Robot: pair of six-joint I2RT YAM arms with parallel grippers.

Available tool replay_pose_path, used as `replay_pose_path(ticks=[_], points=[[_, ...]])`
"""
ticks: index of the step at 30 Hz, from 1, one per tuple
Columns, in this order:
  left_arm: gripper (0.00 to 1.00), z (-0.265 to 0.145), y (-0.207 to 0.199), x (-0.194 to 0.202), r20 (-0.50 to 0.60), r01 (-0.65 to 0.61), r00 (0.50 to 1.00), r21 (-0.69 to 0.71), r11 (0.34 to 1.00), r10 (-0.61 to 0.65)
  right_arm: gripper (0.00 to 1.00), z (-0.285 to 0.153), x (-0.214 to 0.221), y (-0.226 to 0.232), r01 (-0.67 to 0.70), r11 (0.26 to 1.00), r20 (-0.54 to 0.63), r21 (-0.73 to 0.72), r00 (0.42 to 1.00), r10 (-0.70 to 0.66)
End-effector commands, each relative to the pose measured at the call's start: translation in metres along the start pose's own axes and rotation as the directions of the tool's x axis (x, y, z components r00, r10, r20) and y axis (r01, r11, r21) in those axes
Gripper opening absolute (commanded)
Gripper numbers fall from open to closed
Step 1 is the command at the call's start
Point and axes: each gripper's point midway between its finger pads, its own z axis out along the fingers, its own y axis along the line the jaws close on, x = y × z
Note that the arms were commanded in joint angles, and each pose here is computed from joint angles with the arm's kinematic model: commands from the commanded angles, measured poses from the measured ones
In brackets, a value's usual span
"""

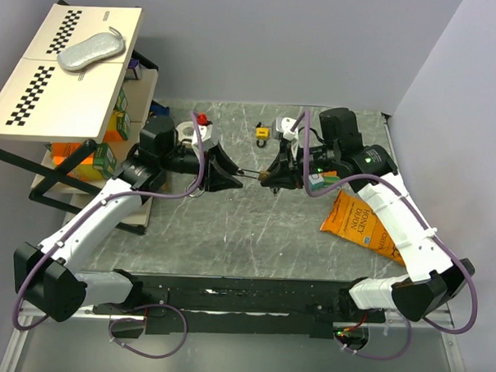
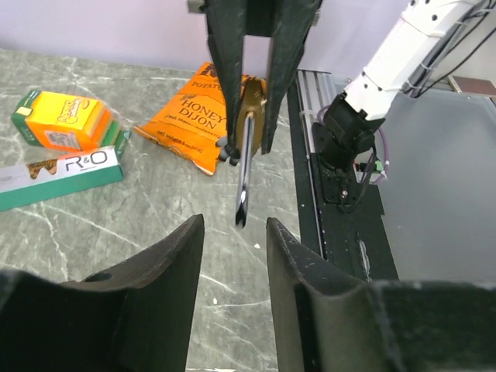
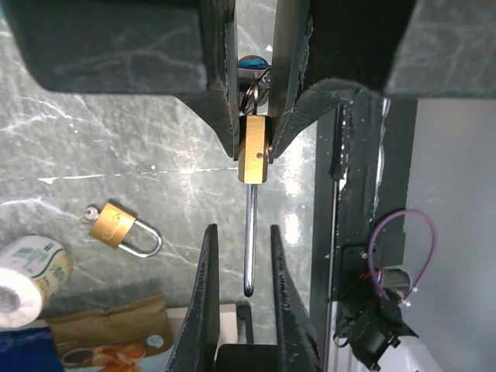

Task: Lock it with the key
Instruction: Lock the lock.

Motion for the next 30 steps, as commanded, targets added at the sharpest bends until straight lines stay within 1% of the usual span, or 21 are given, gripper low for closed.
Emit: replay_pose_path(ticks=[1,4,6,7,10,11,15,19,22,23,25,26,30], points=[[0.45,0.0,-0.015,-0.025,0.022,-0.113,0.993,0.021,0.993,0.112,0.0,-0.001,-0.018,0.006,0.053,0.998,0.024,-0.029,0.998,-0.052],[0.45,0.002,-0.012,-0.027,0.025,-0.108,0.994,-0.004,0.994,0.108,0.0,-0.001,-0.016,0.008,0.047,0.998,0.013,-0.038,0.999,-0.047],[0.42,0.002,-0.01,-0.029,0.028,-0.11,0.994,-0.015,0.994,0.11,0.0,0.0,-0.015,0.008,0.047,0.998,0.01,-0.035,0.999,-0.046],[0.33,0.003,-0.01,-0.03,0.027,-0.11,0.994,-0.018,0.994,0.111,0.0,0.0,-0.014,0.008,0.045,0.998,0.008,-0.034,0.999,-0.045],[0.18,0.005,-0.011,-0.027,0.012,-0.107,0.994,-0.01,0.994,0.107,0.0,0.001,-0.013,0.008,0.045,0.998,0.004,-0.033,0.999,-0.045],[0.17,0.005,-0.011,-0.027,0.011,-0.109,0.994,-0.01,0.994,0.109,0.0,0.001,-0.013,0.008,0.042,0.999,0.0,-0.033,0.999,-0.042],[0.23,0.005,-0.013,-0.03,0.018,-0.118,0.993,-0.011,0.993,0.118,0.0,0.002,-0.009,0.007,0.031,0.999,-0.015,-0.034,0.999,-0.032],[0.24,0.006,-0.014,-0.029,0.01,-0.115,0.993,0.002,0.993,0.114,0.0,0.002,-0.01,0.006,0.031,0.999,-0.012,-0.027,0.999,-0.031],[0.18,0.007,-0.014,-0.029,0.007,-0.113,0.994,0.012,0.994,0.113,0.0,0.003,-0.009,0.005,0.027,0.999,-0.017,-0.024,0.999,-0.028],[0.1,0.007,-0.014,-0.029,0.008,-0.114,0.993,0.013,0.993,0.114,0.0,0.003,-0.008,0.004,0.027,0.999,-0.018,-0.022,0.999,-0.028],[0.03,0.008,-0.017,-0.029,0.01,-0.112,0.994,0.025,0.993,0.112,0.0,0.003,-0.009,0.002,0.033,0.999,-0.017,-0.014,0.999,-0.034],[0.01,0.009,-0.017,-0.029,0.01,-0.108,0.994,0.03,0.994,0.108,0.0,0.004,-0.008,0.003,0.03,0.999,-0.015,-0.016,0.999,-0.03],[0.01,0.014,-0.02,-0.03,0.015,-0.096,0.995,0.039,0.995,0.095,0.0,0.006,-0.011,0.003,0.036,0.999,-0.001,-0.027,0.999,-0.036]])
